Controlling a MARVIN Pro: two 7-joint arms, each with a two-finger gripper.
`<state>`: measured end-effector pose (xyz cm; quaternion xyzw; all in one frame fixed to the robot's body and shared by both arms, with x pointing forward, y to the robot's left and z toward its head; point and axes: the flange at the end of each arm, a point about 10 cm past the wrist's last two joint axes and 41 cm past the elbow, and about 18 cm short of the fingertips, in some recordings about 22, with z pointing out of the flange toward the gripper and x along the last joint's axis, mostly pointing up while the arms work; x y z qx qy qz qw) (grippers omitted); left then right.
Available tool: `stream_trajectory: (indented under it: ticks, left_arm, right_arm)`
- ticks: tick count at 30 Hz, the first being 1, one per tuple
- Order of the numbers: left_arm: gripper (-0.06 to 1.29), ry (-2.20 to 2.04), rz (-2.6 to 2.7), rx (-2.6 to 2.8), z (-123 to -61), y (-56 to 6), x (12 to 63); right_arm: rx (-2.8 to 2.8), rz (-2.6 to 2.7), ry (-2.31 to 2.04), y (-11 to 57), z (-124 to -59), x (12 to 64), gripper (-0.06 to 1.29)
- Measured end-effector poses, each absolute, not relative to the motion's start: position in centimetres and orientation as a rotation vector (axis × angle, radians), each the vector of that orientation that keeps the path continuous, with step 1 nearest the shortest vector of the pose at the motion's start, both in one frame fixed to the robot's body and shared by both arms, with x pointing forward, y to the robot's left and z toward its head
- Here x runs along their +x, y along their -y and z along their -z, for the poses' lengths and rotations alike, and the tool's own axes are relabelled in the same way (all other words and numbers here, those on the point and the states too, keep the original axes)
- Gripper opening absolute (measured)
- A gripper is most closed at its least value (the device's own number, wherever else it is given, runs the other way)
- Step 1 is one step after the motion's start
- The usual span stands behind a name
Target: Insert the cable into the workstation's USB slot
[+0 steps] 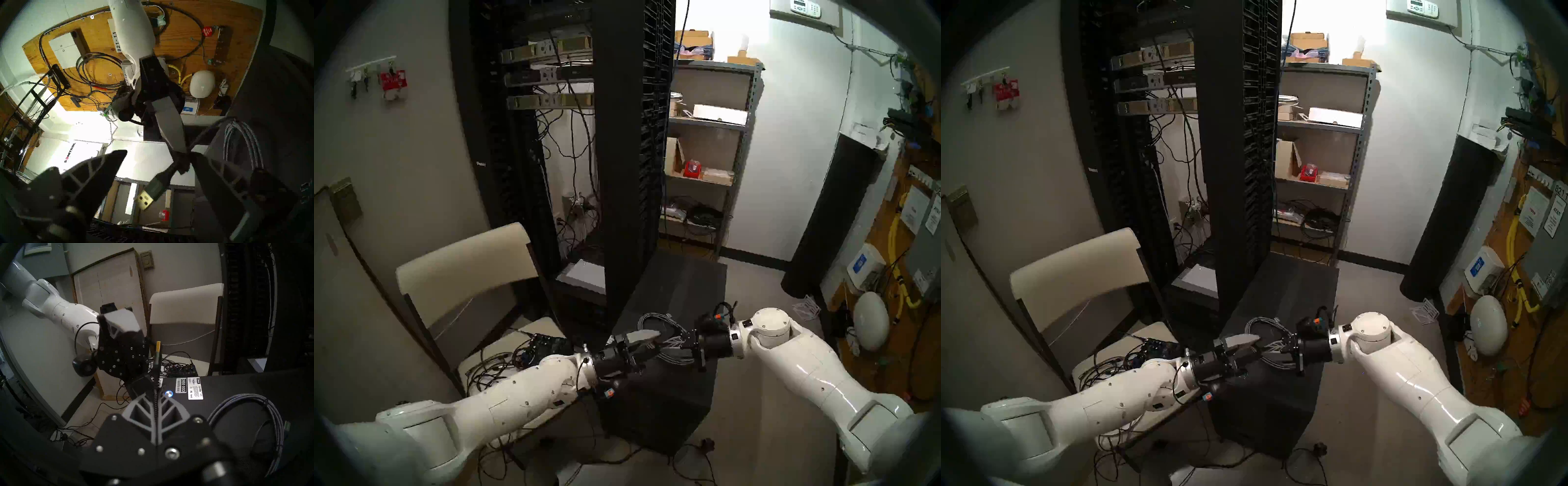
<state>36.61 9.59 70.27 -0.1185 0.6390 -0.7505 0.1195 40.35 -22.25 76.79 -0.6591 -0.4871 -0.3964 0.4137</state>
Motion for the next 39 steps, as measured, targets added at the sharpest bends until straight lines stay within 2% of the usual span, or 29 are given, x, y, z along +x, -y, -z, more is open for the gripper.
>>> stream_trajectory:
  ticks: [2, 3, 4, 6, 9, 11, 20, 27, 33, 36, 39]
  left_arm:
    - [1.11, -1.869, 2.193, -0.350, -70.2, -9.6, 36.6]
    - [1.03, -1.872, 2.192, -0.352, -70.2, -9.7, 36.6]
    - [1.03, -1.873, 2.191, -0.353, -70.1, -9.7, 36.5]
    - [0.86, -1.877, 2.188, -0.358, -70.0, -9.8, 36.5]
    - [0.78, -1.882, 2.183, -0.366, -69.8, -9.9, 36.5]
    - [0.63, -1.886, 2.182, -0.370, -69.6, -10.0, 36.5]
    - [0.44, -1.889, 2.180, -0.364, -69.4, -10.0, 36.5]
    - [0.44, -1.888, 2.164, -0.331, -69.3, -10.2, 36.9]
    - [0.85, -1.881, 2.163, -0.309, -69.5, -10.2, 37.2]
    - [0.96, -1.876, 2.168, -0.299, -69.6, -10.1, 37.2]
    - [0.97, -1.872, 2.172, -0.291, -69.7, -10.0, 37.3]
  right_arm:
    - [-1.653, 0.998, 1.226, 22.2, -76.8, 40.4, -0.02]
    - [-1.650, 1.001, 1.227, 22.1, -76.9, 40.4, -0.03]
    - [-1.649, 1.001, 1.227, 22.1, -76.9, 40.4, -0.02]
    - [-1.641, 1.005, 1.229, 22.0, -77.0, 40.5, -0.02]
    - [-1.634, 1.006, 1.230, 21.9, -77.0, 40.4, -0.02]
    - [-1.631, 1.006, 1.230, 21.8, -77.0, 40.5, -0.02]
    - [-1.628, 1.005, 1.234, 21.8, -77.0, 40.3, -0.02]
    - [-1.653, 0.993, 1.230, 22.4, -76.7, 40.1, -0.03]
    - [-1.669, 0.999, 1.225, 23.0, -76.6, 40.1, -0.03]
    - [-1.669, 1.000, 1.226, 23.1, -76.6, 40.2, -0.03]
    - [-1.668, 0.998, 1.227, 23.1, -76.6, 40.1, -0.03]
